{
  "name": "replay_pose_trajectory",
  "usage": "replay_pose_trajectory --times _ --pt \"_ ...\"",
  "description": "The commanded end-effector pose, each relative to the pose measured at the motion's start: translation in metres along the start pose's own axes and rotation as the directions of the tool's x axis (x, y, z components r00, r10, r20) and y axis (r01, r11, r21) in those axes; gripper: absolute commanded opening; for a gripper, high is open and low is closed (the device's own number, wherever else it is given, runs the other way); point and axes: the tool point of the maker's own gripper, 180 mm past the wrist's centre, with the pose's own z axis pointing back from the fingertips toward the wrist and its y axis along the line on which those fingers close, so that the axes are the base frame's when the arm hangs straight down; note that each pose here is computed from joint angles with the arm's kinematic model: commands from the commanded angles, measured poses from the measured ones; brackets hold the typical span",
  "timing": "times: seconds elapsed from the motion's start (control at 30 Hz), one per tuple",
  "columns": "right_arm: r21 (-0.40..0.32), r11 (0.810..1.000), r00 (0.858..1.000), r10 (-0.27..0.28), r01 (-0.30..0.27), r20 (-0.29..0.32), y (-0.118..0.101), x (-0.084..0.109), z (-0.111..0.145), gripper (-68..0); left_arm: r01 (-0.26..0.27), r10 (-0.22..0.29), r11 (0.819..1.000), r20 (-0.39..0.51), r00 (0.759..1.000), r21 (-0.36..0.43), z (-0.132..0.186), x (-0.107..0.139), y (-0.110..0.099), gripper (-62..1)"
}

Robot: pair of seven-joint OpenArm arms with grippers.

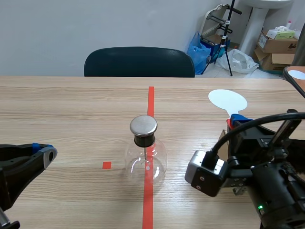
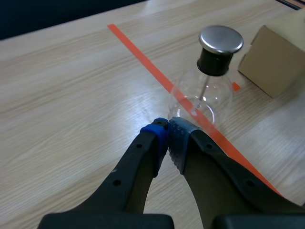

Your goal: Do the electroscope experiment

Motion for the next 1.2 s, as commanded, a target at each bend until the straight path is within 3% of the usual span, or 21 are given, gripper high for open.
replay_pose_trajectory --times 0.0,0.27,0.63,0.87,1.0,1.17 --pt "-0.049 0.999 1.000 0.011 -0.011 0.005 -0.013 -0.002 -0.007 -66.2 0.014 -0.013 1.000 0.037 0.999 -0.028 -0.008 0.004 0.001 -57.7" --pt "-0.038 0.999 1.000 0.016 -0.016 0.000 -0.013 0.005 -0.019 -66.2 0.021 -0.018 0.987 0.015 1.000 -0.159 -0.032 -0.040 0.003 -57.7" --pt "0.029 0.998 0.998 0.053 -0.054 0.034 -0.003 0.019 -0.029 -66.2 -0.037 0.049 0.954 0.036 0.998 -0.298 -0.065 -0.056 -0.019 -57.3" --pt "0.064 0.995 0.996 0.072 -0.076 0.060 0.005 0.024 -0.028 -66.2 -0.068 0.082 0.953 0.035 0.996 -0.294 -0.084 -0.063 -0.024 -57.3" --pt "0.074 0.994 0.994 0.078 -0.083 0.071 0.009 0.024 -0.027 -66.2 -0.054 0.063 0.966 0.030 0.998 -0.251 -0.092 -0.069 -0.017 -57.2" --pt "0.076 0.993 0.993 0.090 -0.095 0.073 0.011 0.024 -0.027 -66.2 -0.055 0.063 0.968 0.026 0.998 -0.243 -0.093 -0.072 -0.015 -57.2"
